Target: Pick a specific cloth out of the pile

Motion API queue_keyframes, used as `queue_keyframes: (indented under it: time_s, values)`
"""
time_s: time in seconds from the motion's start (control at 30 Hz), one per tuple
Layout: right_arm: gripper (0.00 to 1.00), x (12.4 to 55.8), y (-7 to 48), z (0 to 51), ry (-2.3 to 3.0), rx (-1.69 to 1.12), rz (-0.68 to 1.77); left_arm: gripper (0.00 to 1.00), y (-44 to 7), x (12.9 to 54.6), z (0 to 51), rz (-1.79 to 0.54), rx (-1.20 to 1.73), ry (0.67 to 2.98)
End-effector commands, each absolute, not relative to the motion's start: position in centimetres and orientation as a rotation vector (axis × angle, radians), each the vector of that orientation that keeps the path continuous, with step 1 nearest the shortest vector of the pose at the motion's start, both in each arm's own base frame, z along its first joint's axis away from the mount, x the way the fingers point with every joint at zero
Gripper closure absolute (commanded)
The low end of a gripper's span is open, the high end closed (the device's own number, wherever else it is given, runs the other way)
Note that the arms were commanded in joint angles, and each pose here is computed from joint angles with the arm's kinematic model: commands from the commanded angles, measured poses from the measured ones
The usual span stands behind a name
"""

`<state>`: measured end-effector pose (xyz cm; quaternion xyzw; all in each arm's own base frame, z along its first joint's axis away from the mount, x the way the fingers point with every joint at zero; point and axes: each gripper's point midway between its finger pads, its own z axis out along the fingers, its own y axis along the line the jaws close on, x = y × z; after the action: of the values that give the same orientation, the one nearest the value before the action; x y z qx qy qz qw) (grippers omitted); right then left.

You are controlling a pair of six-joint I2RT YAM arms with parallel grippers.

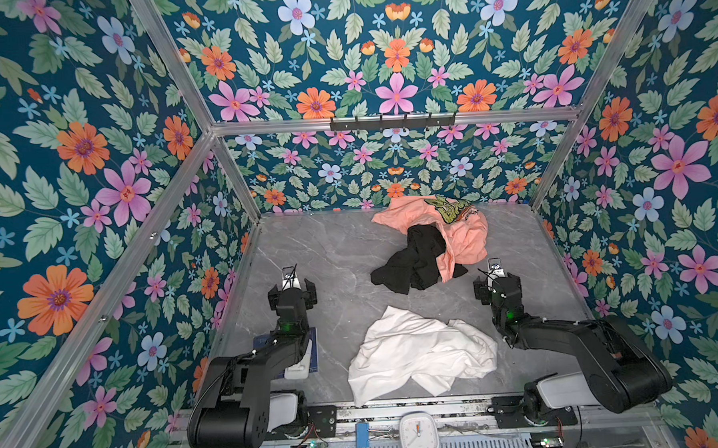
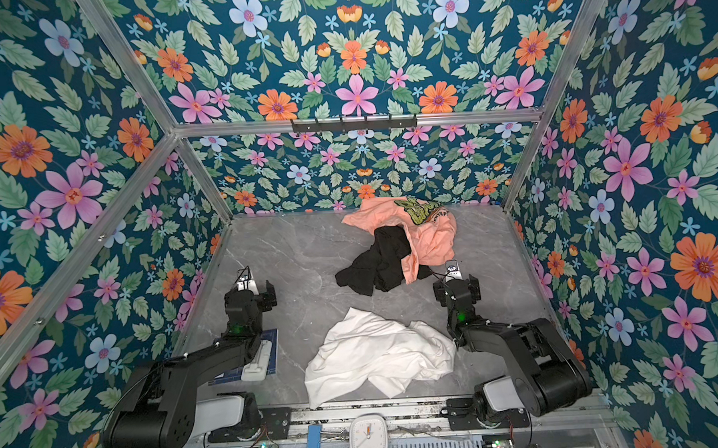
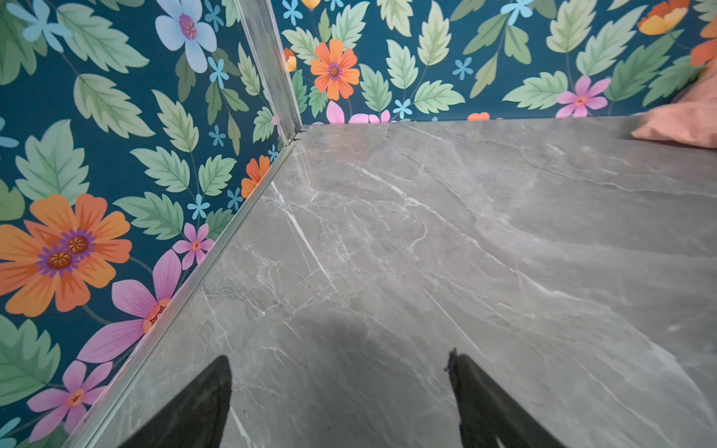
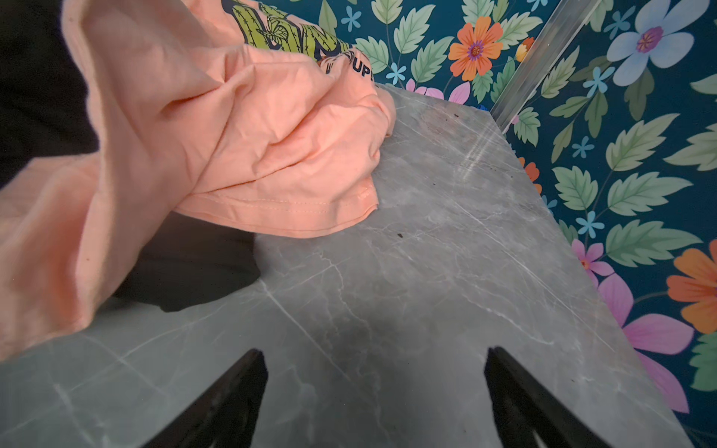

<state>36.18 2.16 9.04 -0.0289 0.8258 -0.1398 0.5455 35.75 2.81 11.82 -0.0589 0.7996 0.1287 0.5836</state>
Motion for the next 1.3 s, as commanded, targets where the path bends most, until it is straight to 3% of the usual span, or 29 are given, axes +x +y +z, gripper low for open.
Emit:
queue_keyframes:
  time_s: [0.0, 0.3, 0.43, 0.47, 0.5, 1.27]
  values:
    - [0.14, 37.4, 2.0, 11.8, 1.849, -0.03, -0.317, 0.12, 2.5, 37.1, 13.2, 0.217, -0.129, 1.79]
    - [0.16, 36.3, 0.0, 11.5, 1.813, 0.069, -0.109, 0.16, 3.3, 38.8, 11.3, 0.158, -0.188, 1.765]
    - [0.17, 36.6, -0.1, 11.3, 1.835, 0.071, -0.092, 0.13, 3.0, 38.9, 11.1, 0.147, -0.164, 1.763]
    - [0.07, 36.6, -0.1, 11.2, 1.842, 0.067, -0.082, 0.1, 3.0, 38.8, 11.1, 0.15, -0.164, 1.76]
    - [0.01, 36.8, -0.1, 11.1, 1.851, 0.069, -0.072, 0.0, 3.0, 38.8, 11.1, 0.148, -0.163, 1.756]
    - [0.01, 37.6, -1.1, 9.6, 1.921, 0.111, 0.043, 0.0, 2.9, 38.9, 11.5, 0.148, -0.156, 1.731]
